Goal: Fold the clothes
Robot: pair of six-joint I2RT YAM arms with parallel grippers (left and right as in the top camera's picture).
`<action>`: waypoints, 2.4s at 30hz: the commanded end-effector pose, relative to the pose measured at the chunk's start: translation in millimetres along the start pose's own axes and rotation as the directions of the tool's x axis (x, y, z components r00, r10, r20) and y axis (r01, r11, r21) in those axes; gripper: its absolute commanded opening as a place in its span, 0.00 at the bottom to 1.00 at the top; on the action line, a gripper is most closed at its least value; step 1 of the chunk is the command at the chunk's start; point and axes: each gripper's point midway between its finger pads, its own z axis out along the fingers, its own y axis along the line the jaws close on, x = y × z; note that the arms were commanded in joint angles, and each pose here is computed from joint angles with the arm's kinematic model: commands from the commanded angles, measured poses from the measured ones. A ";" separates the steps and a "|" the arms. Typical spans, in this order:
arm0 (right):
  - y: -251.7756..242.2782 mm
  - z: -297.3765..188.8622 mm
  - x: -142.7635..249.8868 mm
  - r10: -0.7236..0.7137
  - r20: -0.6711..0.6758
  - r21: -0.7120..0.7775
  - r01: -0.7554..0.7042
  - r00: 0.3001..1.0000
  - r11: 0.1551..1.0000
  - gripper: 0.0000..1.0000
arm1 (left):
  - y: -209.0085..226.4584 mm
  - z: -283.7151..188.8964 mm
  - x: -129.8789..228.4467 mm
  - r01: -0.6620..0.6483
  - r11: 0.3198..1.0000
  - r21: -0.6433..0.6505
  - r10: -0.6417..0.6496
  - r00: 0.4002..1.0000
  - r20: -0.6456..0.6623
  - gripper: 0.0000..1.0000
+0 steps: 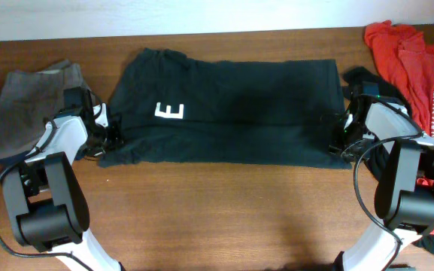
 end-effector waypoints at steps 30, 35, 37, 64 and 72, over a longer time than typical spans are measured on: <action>-47.7 -2.8 87.8 0.099 -0.330 0.216 -0.027 0.939 0.976 0.04 | 84.0 2.7 138.2 0.296 0.920 -0.257 -0.378 0.844 -0.382 0.00; -43.2 -2.1 85.0 0.092 -0.311 0.205 -0.027 0.946 0.978 0.04 | 83.1 -19.0 120.3 0.289 0.924 -0.252 -0.357 0.888 -0.289 0.00; -39.9 -7.2 80.9 0.081 -0.280 0.198 -0.025 0.957 0.980 0.05 | 80.0 -37.5 105.5 0.293 0.928 -0.230 -0.341 0.917 -0.206 0.00; -16.4 -54.1 34.4 0.082 0.009 0.030 -0.082 0.997 0.996 0.50 | -63.1 -73.9 89.3 -0.151 0.988 0.032 0.152 0.988 -0.003 0.52; -12.5 -54.0 36.7 0.081 -0.004 0.008 -0.081 0.997 0.997 0.50 | -125.1 -63.2 104.1 -0.579 0.812 0.069 0.575 0.815 0.066 0.52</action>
